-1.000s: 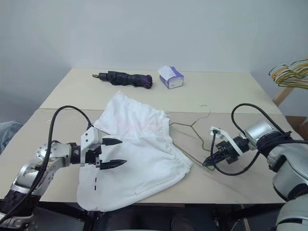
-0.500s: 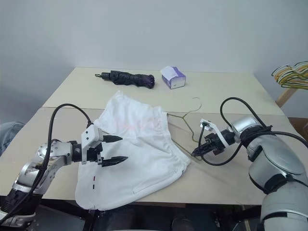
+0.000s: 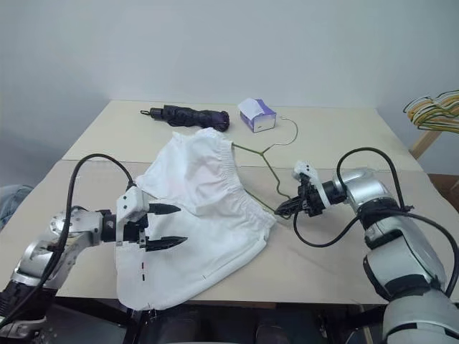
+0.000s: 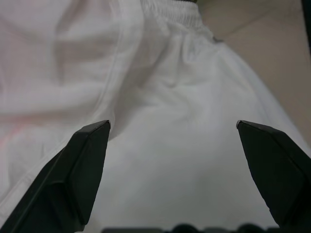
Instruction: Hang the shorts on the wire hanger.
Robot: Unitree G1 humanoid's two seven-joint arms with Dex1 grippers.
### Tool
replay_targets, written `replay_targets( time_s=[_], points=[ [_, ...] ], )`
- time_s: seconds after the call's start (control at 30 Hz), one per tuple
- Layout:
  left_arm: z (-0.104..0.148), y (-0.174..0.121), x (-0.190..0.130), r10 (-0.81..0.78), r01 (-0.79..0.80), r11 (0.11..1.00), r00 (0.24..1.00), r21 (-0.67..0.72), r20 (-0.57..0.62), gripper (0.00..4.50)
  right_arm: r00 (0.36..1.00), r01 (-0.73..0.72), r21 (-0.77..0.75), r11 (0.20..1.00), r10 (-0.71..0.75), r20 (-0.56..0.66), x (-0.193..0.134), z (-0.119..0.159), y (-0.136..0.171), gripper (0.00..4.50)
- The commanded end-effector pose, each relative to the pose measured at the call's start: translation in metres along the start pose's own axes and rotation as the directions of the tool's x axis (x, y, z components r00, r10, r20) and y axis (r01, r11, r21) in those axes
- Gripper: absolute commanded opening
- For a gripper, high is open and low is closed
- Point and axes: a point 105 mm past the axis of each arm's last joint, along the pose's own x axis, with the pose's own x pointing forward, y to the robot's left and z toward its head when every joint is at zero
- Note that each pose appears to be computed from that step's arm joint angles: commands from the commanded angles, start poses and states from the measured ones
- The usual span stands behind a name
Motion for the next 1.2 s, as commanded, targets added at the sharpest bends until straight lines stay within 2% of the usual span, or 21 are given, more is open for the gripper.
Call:
replay_targets(
  time_s=[0.03,0.13,0.23,0.37,0.5,0.57,0.83,1.03,1.13,1.2],
  points=[
    [0.074,0.013,-0.027,-0.016,-0.009,0.995,0.969,0.102,0.245,4.49,0.996,0.092,-0.206,0.974,-0.093,0.004,-0.006,0.027,-0.002,0.00],
    [0.113,0.023,-0.048,-0.041,-0.019,0.987,0.933,0.162,0.358,4.49,0.992,0.121,-0.316,0.941,-0.128,-0.004,-0.003,0.036,0.002,0.00],
    [0.127,0.050,-0.057,0.038,-0.113,0.972,0.940,0.205,0.339,4.49,0.986,0.145,-0.377,0.915,-0.166,-0.021,0.002,0.044,0.004,0.00],
    [0.113,0.071,-0.052,0.044,-0.087,0.952,0.988,0.292,0.149,4.49,0.975,0.160,-0.473,0.867,-0.214,-0.062,0.006,0.052,0.005,0.00],
    [0.088,0.074,-0.038,-0.083,0.104,0.938,0.993,0.329,-0.079,4.49,0.961,0.176,-0.512,0.841,-0.260,-0.097,0.011,0.060,0.005,0.00],
    [0.080,0.075,-0.032,-0.126,0.170,0.926,0.981,0.337,-0.150,4.49,0.959,0.159,-0.518,0.840,-0.256,-0.121,0.013,0.061,0.008,0.00],
    [0.079,0.081,-0.006,-0.192,0.256,0.903,0.959,0.344,-0.208,4.49,0.944,0.169,-0.506,0.846,-0.286,-0.163,0.020,0.063,0.008,0.00],
    [0.063,0.078,0.007,-0.233,0.322,0.896,0.927,0.307,-0.293,4.49,0.943,0.173,-0.501,0.848,-0.289,-0.165,0.024,0.064,0.008,0.00],
    [0.056,0.080,0.013,-0.232,0.321,0.904,0.923,0.281,-0.307,3.90,0.941,0.171,-0.504,0.847,-0.292,-0.171,0.024,0.065,0.009,0.00],
    [0.050,0.081,0.015,-0.230,0.322,0.909,0.917,0.266,-0.327,3.30,0.943,0.170,-0.505,0.847,-0.288,-0.166,0.025,0.068,0.011,0.00]
  ],
)
